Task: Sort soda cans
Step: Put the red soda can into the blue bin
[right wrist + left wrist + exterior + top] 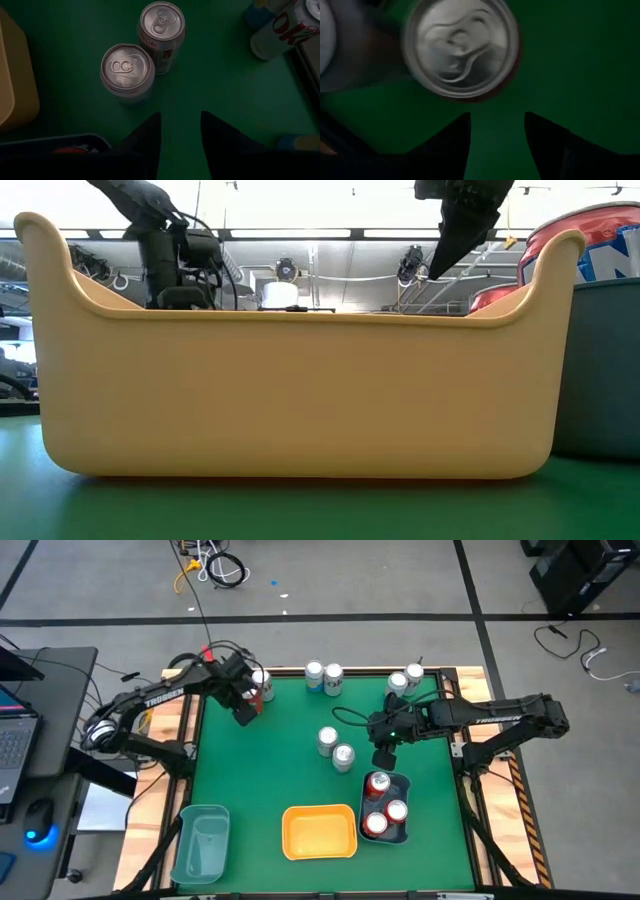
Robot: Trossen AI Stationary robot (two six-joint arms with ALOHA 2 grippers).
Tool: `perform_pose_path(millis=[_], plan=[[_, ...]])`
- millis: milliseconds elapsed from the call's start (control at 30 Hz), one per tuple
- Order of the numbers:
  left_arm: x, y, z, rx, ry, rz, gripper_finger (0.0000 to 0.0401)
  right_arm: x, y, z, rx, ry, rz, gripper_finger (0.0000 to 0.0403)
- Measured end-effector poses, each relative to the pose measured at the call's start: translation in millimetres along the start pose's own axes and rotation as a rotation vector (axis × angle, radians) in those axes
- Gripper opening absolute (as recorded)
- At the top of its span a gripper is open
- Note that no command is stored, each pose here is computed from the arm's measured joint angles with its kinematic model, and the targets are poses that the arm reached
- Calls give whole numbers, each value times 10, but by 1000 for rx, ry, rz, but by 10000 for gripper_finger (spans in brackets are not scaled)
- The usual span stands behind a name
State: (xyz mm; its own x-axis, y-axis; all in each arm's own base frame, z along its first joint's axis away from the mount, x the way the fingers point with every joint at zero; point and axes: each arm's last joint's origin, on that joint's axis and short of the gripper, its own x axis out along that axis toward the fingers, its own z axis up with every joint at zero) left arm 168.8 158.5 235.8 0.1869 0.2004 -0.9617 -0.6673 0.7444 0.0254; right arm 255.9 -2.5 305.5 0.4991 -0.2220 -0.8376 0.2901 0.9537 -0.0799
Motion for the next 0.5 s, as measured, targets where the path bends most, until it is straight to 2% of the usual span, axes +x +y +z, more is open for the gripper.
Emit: perform_pose_path(millis=[200,267,500], plan=[[-21,7,32,-6,-31,26,145,0,0,0,-12,0,0,124],[-66,19,56,-8,-37,54,143,0,1,0,-14,0,2,124],[-379,17,205,20,-95,56,143,0,6,-1,-15,5,21,124]])
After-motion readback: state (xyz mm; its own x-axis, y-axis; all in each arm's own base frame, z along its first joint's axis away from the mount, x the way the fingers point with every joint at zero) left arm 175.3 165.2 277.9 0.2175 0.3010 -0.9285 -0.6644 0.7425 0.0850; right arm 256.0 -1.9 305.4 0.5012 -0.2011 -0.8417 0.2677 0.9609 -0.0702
